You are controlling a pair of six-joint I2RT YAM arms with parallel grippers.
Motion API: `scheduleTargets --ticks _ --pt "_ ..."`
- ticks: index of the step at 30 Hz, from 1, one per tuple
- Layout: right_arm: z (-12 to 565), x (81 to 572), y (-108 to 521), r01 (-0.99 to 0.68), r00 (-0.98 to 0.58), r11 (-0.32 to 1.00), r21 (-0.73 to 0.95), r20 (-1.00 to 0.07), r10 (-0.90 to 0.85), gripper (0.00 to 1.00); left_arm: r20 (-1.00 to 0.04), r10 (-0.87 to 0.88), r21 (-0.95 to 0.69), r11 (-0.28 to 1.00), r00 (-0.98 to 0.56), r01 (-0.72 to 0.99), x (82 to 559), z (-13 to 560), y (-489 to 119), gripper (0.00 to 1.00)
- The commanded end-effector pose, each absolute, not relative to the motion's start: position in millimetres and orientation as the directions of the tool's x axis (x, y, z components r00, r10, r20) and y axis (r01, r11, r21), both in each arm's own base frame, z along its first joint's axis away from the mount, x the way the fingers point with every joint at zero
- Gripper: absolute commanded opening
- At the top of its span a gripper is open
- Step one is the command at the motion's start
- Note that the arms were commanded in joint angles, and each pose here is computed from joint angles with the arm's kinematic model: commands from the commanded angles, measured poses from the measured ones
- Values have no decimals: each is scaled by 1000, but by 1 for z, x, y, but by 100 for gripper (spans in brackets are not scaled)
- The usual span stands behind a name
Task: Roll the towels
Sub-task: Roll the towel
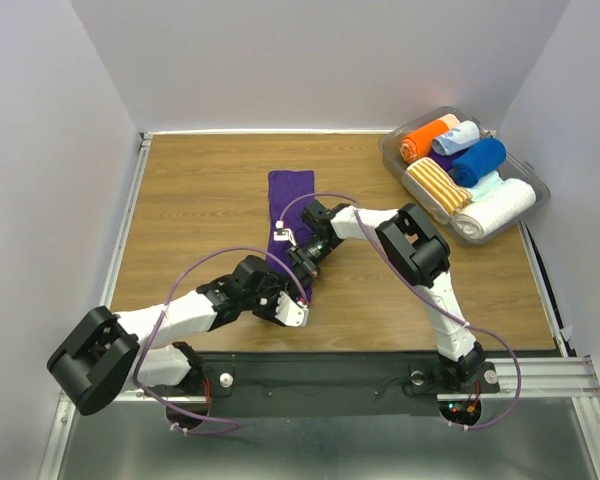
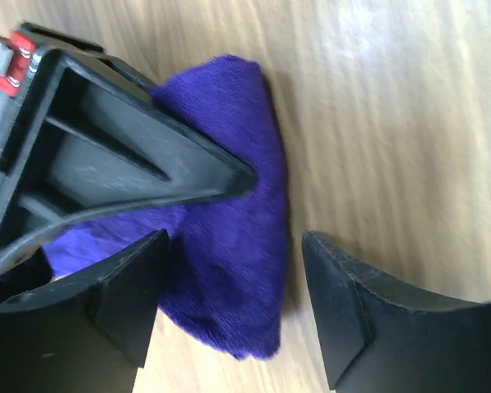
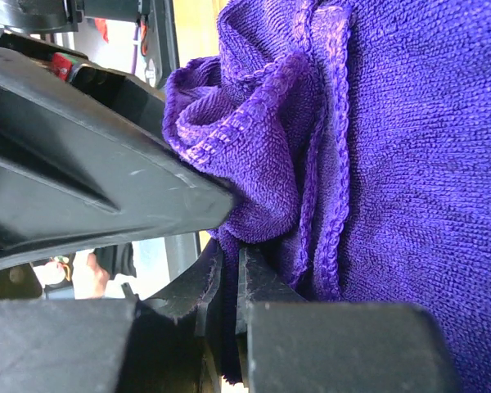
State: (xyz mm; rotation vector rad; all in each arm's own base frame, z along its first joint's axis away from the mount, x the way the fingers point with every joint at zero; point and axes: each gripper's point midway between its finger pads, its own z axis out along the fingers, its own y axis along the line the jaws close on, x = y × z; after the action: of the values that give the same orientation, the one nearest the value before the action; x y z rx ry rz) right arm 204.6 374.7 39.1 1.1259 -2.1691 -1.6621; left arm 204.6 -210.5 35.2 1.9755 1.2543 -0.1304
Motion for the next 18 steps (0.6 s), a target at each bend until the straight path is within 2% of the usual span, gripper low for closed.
scheduleTargets --ticks 1,4,7,9,10,11,13,14,15,18 --pt "36 210 373 -444 -699 93 891 -280 -658 4 -444 750 583 -174 491 793 221 42 -215 69" --pt "37 210 370 -445 -699 91 891 -282 -657 6 -428 782 520 -197 453 831 217 29 -209 49" --pt "46 218 369 -474 -697 91 876 -311 -646 13 -432 818 377 -219 380 900 198 16 -200 34" --pt "53 227 367 -490 -703 96 866 -328 -631 20 -463 808 320 -232 365 918 188 17 -203 31" --pt "57 239 364 -508 -711 110 854 -344 -613 27 -469 805 300 -241 363 923 184 18 -203 29" --pt "64 248 362 -524 -717 127 842 -356 -600 42 -477 804 254 -263 356 931 175 17 -202 28" --pt "72 271 356 -558 -728 164 814 -385 -567 55 -481 811 206 -266 334 942 170 15 -200 27" --pt "77 286 354 -587 -728 197 785 -406 -552 67 -488 819 138 -270 303 953 162 12 -200 25" --pt "82 294 351 -598 -731 211 773 -418 -540 69 -492 823 100 -269 283 958 160 11 -200 24" --pt "106 323 336 -634 -739 258 729 -472 -481 94 -517 835 -22 -233 188 972 158 12 -200 24"
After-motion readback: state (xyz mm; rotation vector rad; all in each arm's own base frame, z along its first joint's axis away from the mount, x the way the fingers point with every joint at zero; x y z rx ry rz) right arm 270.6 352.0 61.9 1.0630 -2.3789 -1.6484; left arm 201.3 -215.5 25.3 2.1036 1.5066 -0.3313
